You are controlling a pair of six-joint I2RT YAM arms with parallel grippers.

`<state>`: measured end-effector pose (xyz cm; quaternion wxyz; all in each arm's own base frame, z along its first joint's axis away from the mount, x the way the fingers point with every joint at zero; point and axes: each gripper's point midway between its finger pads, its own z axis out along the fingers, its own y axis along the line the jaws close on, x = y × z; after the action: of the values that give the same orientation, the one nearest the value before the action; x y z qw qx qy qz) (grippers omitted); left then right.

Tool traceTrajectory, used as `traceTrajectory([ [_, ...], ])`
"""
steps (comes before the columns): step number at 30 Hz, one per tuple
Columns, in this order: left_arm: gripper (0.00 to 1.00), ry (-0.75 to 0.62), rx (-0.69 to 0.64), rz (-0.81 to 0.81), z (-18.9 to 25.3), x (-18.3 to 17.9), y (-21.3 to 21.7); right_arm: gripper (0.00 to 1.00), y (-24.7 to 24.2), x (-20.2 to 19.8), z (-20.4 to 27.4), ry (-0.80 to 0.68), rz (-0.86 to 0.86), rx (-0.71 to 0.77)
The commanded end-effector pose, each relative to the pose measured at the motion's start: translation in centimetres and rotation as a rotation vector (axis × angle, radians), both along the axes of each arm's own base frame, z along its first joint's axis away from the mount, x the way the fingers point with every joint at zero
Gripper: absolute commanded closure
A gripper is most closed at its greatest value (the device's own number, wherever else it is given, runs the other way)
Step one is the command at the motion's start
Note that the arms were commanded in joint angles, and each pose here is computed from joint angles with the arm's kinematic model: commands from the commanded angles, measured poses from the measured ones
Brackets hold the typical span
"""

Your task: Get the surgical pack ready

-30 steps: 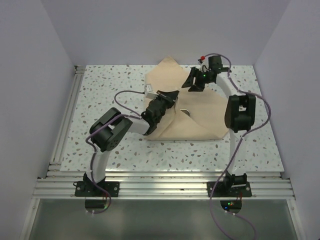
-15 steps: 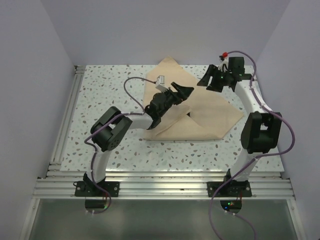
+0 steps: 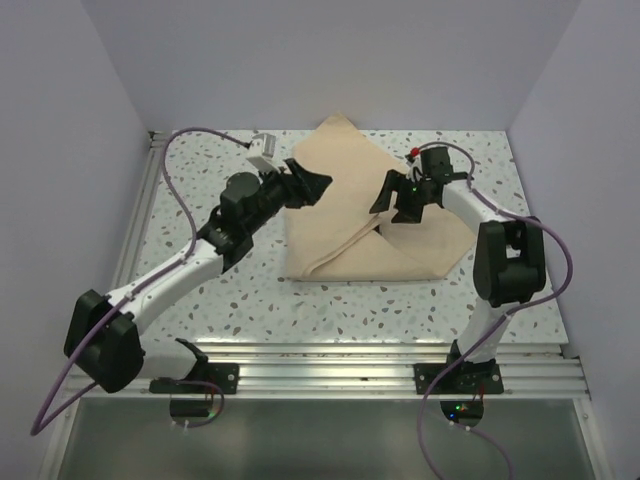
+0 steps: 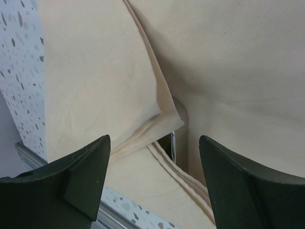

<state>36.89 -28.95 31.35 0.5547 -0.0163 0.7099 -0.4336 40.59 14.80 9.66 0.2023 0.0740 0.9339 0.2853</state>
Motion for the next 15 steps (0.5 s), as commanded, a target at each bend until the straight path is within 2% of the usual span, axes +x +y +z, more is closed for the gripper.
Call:
traceTrajectory([
  [1, 0.34, 0.172, 0.2, -0.057, -9.6, -3.3, 1.4, 0.2, 0.7, 1.0, -0.5, -0.037, -0.017, -0.016],
  [6, 0.51, 0.239, 0.262, -0.071, -13.5, -5.4, 2.7, 0.23, 1.0, 1.1, -1.7, -0.028, -0.022, -0.031],
  [7, 0.57, 0.237, 0.264, -0.073, -13.7, -5.6, 2.8, 0.24, 1.1, 1.3, -1.8, -0.031, -0.023, -0.027],
  [9, 0.6, 0.242, 0.277, -0.077, -14.3, -5.9, 3.0, 0.26, 1.3, 1.6, -2.3, -0.028, -0.026, -0.017],
  [13, 0.76, 0.269, 0.313, -0.09, -15.8, -6.3, 3.3, 0.38, 1.6, 1.8, -2.9, -0.022, -0.029, -0.004],
  [15, 0.81, 0.286, 0.32, -0.114, -16.9, -6.8, 3.1, 0.44, 1.7, 1.9, -2.9, -0.025, -0.026, 0.004],
])
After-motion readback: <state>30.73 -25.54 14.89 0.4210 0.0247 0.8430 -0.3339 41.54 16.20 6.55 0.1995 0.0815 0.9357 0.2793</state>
